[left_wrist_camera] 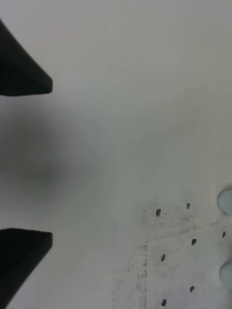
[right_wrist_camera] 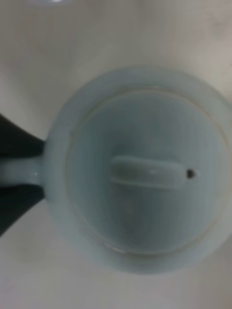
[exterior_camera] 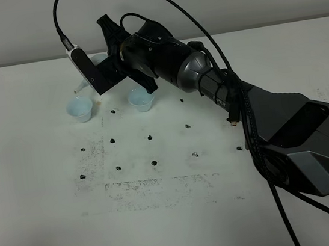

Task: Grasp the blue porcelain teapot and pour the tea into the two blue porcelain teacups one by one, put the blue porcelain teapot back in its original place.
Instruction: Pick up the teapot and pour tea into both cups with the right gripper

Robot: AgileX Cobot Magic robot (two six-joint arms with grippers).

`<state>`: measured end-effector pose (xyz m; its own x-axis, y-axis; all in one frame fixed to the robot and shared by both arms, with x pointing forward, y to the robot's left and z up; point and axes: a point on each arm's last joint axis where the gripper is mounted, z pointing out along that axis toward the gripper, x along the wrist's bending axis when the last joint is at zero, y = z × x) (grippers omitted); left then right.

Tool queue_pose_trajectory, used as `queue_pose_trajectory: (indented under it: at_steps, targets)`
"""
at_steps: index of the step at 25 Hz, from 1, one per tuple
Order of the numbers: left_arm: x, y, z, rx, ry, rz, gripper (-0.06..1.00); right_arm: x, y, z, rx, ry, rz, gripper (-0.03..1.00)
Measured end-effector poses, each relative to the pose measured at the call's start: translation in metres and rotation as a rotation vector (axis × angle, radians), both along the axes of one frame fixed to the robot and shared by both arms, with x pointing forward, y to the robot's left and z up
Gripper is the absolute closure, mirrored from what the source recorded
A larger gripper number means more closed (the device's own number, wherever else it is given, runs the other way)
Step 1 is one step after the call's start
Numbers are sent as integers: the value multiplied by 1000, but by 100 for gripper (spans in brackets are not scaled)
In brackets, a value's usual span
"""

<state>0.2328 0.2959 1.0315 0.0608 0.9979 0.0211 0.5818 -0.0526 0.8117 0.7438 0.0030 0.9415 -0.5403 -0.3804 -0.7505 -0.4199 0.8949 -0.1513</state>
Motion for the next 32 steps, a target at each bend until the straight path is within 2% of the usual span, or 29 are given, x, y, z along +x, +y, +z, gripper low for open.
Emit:
queue_pose_trajectory:
  at_steps: [11,26,32]
  targets:
    - [0,0,0,0,0,0,35,-3,5,1,-12,-14,-4,89]
    - [0,0,0,-1,1,0,35,-4,7,3,-104,-69,12,89]
    - [0,0,0,-1,0,1,35,-7,11,3,-108,-73,18,89]
